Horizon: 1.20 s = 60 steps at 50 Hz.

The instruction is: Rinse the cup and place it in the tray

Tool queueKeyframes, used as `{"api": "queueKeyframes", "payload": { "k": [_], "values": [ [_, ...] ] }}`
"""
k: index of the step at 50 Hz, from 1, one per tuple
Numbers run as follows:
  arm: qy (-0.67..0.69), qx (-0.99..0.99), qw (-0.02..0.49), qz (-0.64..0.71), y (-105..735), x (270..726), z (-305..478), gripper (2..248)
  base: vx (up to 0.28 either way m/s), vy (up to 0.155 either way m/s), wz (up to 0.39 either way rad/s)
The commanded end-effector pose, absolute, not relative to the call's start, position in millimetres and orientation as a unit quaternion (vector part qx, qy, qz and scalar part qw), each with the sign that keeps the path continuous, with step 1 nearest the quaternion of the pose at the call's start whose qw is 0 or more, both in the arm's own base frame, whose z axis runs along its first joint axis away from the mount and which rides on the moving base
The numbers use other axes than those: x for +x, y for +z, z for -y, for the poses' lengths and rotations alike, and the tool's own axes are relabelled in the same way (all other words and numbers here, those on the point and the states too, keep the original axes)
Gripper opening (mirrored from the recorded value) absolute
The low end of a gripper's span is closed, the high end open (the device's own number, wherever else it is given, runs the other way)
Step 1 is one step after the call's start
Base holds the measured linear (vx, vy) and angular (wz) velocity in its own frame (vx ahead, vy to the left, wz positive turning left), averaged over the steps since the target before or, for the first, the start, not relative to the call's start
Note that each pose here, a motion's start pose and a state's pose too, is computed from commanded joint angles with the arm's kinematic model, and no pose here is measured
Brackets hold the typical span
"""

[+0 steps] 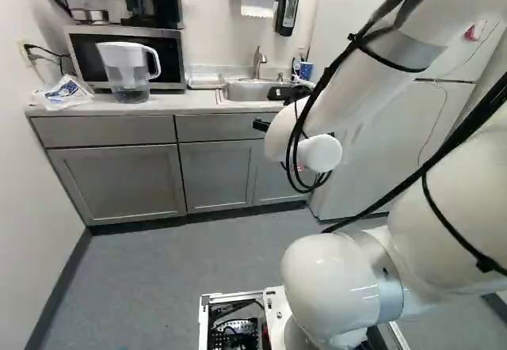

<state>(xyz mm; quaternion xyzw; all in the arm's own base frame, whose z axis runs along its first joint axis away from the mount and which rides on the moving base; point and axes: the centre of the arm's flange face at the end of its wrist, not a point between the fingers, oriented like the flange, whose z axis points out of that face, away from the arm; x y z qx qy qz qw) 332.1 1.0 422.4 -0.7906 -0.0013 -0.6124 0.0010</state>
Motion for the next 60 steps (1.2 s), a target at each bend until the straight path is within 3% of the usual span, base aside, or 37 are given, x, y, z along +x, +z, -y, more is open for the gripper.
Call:
{"api": "queueKeyframes", "payload": {
  "k": [60],
  "values": [
    [-0.619, -0.785, 0.001, 0.001, 475, 378, -1, 247, 0.000, 0.000, 0.000]
  ]
}}
